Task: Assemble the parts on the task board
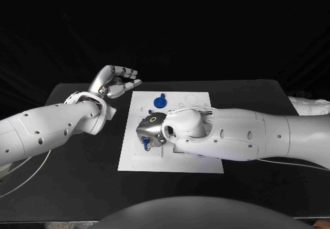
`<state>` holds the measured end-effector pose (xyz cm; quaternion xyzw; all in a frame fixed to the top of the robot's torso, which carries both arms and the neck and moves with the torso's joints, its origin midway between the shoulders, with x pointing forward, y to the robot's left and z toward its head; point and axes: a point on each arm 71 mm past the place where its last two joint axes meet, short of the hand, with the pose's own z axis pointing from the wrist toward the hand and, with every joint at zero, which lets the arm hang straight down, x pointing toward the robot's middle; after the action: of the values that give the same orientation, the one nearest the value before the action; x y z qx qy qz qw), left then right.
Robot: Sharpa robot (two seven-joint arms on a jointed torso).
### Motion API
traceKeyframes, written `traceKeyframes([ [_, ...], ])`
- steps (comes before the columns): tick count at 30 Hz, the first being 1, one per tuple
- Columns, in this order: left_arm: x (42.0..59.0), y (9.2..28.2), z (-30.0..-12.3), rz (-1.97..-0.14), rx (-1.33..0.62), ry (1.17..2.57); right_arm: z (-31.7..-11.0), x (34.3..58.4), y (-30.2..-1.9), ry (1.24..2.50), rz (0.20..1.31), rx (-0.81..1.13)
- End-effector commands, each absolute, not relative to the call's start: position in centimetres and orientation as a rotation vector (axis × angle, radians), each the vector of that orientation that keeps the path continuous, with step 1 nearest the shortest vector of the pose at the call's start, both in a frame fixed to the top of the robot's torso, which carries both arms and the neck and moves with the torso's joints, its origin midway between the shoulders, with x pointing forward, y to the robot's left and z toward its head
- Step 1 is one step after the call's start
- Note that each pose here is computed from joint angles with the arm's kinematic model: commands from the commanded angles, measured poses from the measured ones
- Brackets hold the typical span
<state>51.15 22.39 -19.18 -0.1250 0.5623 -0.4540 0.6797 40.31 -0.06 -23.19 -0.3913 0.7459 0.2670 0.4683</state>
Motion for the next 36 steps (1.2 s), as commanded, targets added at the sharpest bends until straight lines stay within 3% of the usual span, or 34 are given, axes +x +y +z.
traceKeyframes([
  [1,51.13,22.18,-19.11,-1.032,-0.269,1.262,-23.40,40.22,-0.17,1.855,0.639,-0.989],
  [26,51.17,22.24,-19.12,-1.030,-0.269,1.263,-23.59,39.89,-0.18,1.900,0.627,-1.017],
  [36,51.17,22.20,-19.12,-1.031,-0.268,1.263,-23.13,39.79,-0.14,1.851,0.661,-0.976],
])
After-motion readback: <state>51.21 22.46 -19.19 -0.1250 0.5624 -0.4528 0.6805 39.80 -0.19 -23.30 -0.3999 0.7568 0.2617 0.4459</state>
